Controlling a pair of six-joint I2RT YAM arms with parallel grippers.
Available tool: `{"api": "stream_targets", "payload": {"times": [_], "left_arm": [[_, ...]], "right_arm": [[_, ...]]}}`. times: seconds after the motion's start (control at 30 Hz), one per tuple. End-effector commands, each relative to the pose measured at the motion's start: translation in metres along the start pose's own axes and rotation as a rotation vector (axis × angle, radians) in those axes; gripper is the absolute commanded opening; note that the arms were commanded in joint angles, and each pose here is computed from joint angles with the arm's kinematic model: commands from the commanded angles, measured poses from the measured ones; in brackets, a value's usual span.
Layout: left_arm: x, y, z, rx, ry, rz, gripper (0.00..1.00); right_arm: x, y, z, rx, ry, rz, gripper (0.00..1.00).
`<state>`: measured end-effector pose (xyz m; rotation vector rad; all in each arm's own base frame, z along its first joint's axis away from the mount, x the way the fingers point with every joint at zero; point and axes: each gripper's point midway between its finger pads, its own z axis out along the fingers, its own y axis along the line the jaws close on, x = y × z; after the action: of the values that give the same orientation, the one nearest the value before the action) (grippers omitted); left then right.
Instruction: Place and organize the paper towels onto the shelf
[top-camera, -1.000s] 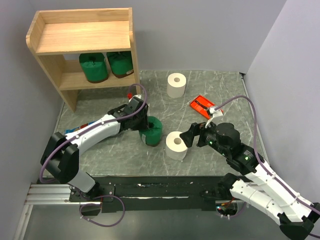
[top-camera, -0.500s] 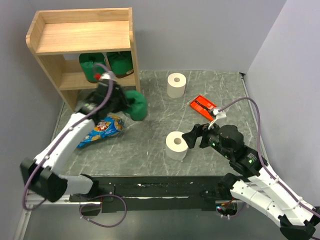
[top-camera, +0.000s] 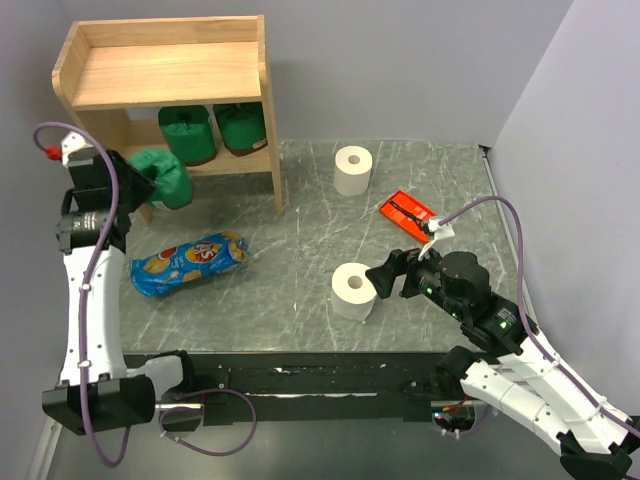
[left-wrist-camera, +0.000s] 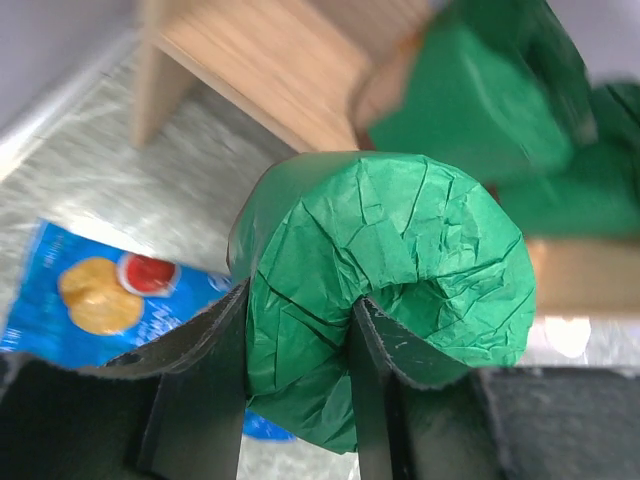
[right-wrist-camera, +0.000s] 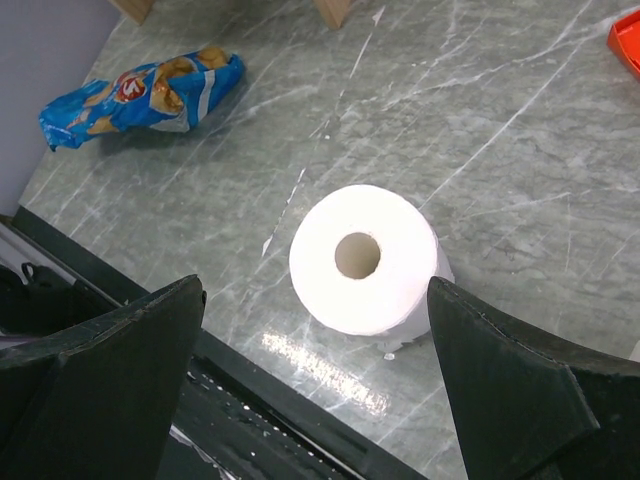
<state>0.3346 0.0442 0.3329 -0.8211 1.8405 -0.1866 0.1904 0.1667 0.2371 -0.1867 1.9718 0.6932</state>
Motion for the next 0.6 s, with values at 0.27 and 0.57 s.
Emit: {"api": "stream_targets", "payload": {"times": [0.27,0.57], "left_arm": [[-0.093,-0.006,0.001,0.004,-0.272,-0.069,0.42],[-0.113,-0.011,0.031,-0.02,-0.292,-0.022,0.43]], "right_arm": [[-0.021,0.007,-0.011,-0.015,-0.06,-0.005,1.0],[-0.029,0.011,-0.018,-0.027,-0.077,-0.003,1.0]]}}
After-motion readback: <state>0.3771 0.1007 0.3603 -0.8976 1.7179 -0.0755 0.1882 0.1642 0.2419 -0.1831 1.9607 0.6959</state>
